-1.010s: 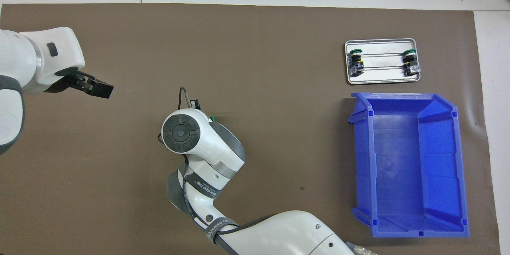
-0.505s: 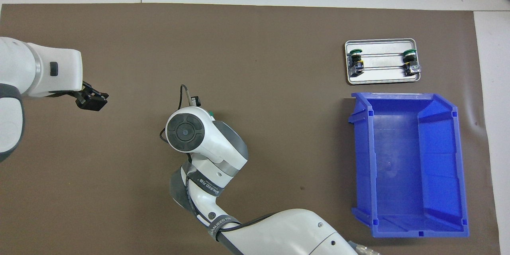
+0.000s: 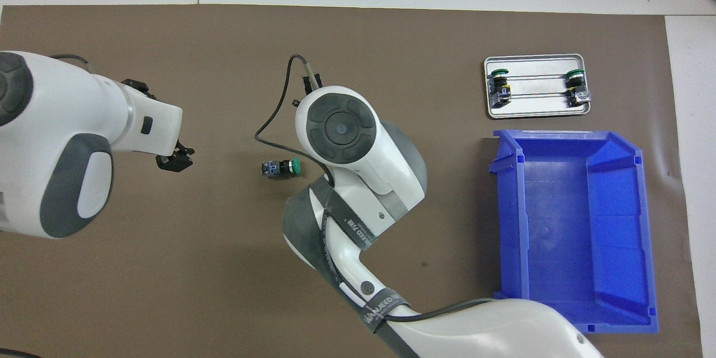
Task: Place and press button with both arms
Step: 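Withdraw the right gripper to rest while the left gripper approaches the button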
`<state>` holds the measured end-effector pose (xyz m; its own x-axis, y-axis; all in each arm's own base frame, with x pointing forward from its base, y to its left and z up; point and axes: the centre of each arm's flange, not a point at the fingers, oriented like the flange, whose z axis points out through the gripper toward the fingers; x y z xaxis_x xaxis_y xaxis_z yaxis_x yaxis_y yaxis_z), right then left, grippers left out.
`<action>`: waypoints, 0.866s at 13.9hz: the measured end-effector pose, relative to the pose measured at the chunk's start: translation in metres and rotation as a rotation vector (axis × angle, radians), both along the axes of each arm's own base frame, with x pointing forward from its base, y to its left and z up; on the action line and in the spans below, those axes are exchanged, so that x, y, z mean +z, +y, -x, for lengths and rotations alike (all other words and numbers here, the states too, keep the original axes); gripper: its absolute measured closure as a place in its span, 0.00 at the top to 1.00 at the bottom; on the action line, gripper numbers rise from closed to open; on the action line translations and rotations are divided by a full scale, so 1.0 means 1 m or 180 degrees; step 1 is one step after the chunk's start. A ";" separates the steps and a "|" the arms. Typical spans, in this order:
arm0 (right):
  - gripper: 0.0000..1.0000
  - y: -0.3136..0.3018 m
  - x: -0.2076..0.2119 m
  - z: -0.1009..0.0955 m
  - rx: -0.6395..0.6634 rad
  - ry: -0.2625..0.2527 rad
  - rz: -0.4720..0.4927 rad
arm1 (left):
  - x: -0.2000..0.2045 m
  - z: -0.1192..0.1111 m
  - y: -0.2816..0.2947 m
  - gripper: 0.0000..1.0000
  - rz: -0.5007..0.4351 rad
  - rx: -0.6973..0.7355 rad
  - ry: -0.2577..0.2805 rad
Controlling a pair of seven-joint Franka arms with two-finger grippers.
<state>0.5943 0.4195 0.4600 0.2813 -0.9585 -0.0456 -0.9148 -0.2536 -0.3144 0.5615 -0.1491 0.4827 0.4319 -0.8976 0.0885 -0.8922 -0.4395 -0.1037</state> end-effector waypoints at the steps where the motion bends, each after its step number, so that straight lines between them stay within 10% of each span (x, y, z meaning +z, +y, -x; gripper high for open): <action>1: 1.00 -0.029 0.017 -0.007 0.0086 -0.0009 0.0066 | -0.014 -0.001 -0.018 1.00 0.0061 -0.0068 -0.0020; 7: 1.00 -0.194 0.090 -0.042 0.0729 -0.0103 0.0471 | -0.093 0.027 -0.096 1.00 0.0188 -0.0435 -0.0016; 12: 1.00 -0.305 0.137 -0.031 0.1562 0.0091 0.0809 | -0.157 0.035 -0.111 1.00 0.0227 -0.0422 0.0202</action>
<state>0.6252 0.1142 0.5969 0.6999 -0.6970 0.1562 -0.6773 -0.7171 -0.1645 0.5263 -0.2604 0.3257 0.3168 -0.9395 0.1305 -0.9467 -0.3217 -0.0180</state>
